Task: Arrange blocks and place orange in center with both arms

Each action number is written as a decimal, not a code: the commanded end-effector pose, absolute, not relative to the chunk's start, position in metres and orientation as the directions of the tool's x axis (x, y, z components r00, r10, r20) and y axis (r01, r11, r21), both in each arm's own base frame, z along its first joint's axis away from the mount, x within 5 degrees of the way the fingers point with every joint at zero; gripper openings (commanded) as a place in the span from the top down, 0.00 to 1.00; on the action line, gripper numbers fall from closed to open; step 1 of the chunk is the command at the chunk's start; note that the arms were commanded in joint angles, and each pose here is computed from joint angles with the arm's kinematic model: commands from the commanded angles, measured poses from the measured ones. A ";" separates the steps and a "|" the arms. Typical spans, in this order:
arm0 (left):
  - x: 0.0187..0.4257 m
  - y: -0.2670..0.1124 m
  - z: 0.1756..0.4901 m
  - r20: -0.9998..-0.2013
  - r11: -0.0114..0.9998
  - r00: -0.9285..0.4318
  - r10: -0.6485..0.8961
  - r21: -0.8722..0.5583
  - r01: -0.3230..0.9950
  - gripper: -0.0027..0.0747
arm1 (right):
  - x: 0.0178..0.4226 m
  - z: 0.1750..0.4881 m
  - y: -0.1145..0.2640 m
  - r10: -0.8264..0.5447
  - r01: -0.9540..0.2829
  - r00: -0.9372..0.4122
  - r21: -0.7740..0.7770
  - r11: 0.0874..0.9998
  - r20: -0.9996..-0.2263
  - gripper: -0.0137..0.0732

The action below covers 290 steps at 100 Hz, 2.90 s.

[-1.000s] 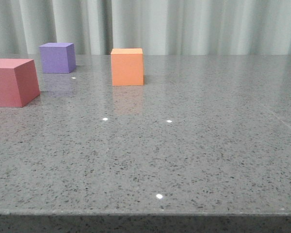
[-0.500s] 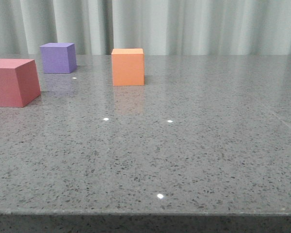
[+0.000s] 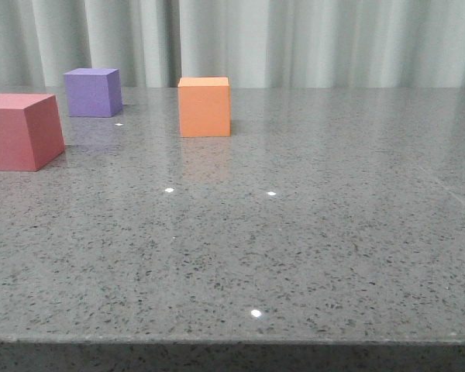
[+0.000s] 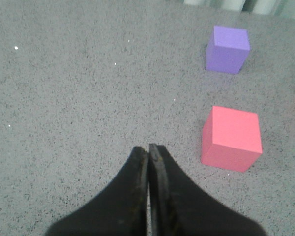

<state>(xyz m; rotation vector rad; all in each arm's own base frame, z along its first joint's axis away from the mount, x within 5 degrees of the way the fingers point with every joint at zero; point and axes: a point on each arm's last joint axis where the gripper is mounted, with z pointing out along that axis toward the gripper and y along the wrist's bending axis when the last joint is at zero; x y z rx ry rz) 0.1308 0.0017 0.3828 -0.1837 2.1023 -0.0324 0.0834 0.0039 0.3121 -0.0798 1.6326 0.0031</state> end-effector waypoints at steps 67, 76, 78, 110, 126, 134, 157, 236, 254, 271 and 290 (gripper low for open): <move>0.167 -0.018 0.402 -0.856 0.969 -0.466 -0.224 -0.247 -0.011 0.17 | 0.083 0.328 0.005 -0.069 -0.057 0.041 -0.071 0.996 -0.997 0.92; 0.187 -0.034 0.405 -0.843 0.968 -0.505 -0.186 -0.245 0.052 0.17 | 0.083 0.328 0.005 -0.069 -0.057 0.041 -0.071 0.996 -0.997 0.92; 0.191 -0.039 0.407 -0.845 0.967 -0.505 -0.176 -0.245 0.074 0.17 | 0.083 0.328 0.005 -0.069 -0.057 0.041 -0.071 0.996 -0.997 0.92; 0.277 -0.138 0.417 -0.828 0.922 -0.561 -0.010 -0.224 0.315 0.17 | 0.083 0.328 0.005 -0.069 -0.057 0.041 -0.071 0.996 -0.997 0.92; 0.315 -0.185 0.409 -0.806 0.914 -0.592 0.018 -0.227 0.336 0.17 | 0.083 0.328 0.005 -0.069 -0.057 0.041 -0.071 0.996 -0.997 0.92; 0.329 -0.202 0.404 -0.792 0.930 -0.610 0.028 -0.202 0.306 0.17 | 0.083 0.328 0.005 -0.069 -0.057 0.041 -0.071 0.996 -0.997 0.92; 0.359 -0.240 0.389 -0.776 0.952 -0.628 0.057 -0.147 0.269 0.17 | 0.083 0.328 0.005 -0.069 -0.057 0.041 -0.071 0.996 -0.997 0.92; 0.384 -0.264 0.350 -0.752 0.960 -0.658 0.043 -0.150 0.235 0.17 | 0.083 0.328 0.005 -0.069 -0.057 0.041 -0.071 0.996 -0.997 0.92; 0.389 -0.267 0.337 -0.734 0.964 -0.677 0.057 -0.136 0.230 0.17 | 0.083 0.328 0.005 -0.069 -0.057 0.041 -0.071 0.996 -0.997 0.92; 0.394 -0.270 0.321 -0.709 0.967 -0.702 0.071 -0.124 0.223 0.17 | 0.083 0.328 0.005 -0.069 -0.057 0.041 -0.071 0.996 -0.997 0.92; 0.396 -0.272 0.312 -0.689 0.970 -0.720 0.081 -0.111 0.216 0.22 | 0.083 0.328 0.005 -0.069 -0.057 0.041 -0.071 0.996 -0.997 0.92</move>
